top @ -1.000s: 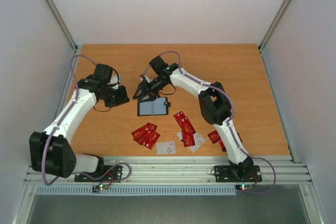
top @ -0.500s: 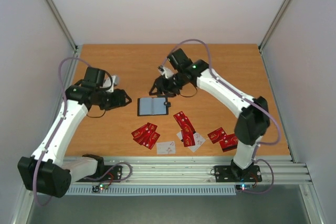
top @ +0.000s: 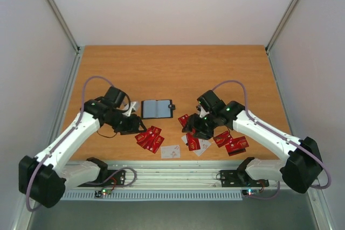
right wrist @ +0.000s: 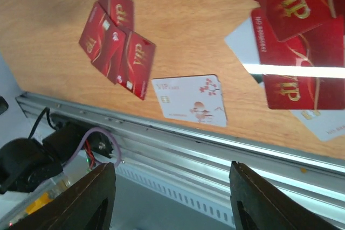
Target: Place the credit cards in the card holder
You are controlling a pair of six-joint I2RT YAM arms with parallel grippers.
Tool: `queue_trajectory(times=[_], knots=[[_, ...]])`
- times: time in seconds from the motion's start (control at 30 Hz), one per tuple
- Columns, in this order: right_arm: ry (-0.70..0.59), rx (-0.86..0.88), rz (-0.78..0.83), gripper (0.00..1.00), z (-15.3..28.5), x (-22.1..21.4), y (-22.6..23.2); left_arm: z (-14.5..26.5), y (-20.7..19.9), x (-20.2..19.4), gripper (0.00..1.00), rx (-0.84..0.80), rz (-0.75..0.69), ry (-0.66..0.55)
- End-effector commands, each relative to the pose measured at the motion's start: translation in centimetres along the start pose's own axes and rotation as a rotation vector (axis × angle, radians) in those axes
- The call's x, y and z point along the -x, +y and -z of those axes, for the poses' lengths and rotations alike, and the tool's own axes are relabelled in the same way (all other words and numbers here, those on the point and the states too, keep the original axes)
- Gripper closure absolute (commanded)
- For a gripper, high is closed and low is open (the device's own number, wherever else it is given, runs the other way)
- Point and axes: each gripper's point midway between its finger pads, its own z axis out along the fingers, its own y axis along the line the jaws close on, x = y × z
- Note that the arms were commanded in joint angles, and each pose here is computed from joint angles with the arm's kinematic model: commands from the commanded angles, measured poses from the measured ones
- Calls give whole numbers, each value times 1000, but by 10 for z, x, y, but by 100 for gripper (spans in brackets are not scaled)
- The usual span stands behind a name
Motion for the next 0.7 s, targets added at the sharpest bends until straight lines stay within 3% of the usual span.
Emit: queue_trajectory(times=[0.0, 0.37, 0.67], knots=[[-95, -64, -89, 39, 5, 6, -19, -23, -11, 4, 53, -22, -31, 58], [-40, -119, -106, 36, -6, 14, -74, -102, -49, 26, 56, 35, -133, 163], [-46, -59, -80, 39, -10, 55, -72, -144, -58, 63, 61, 185, -49, 77]])
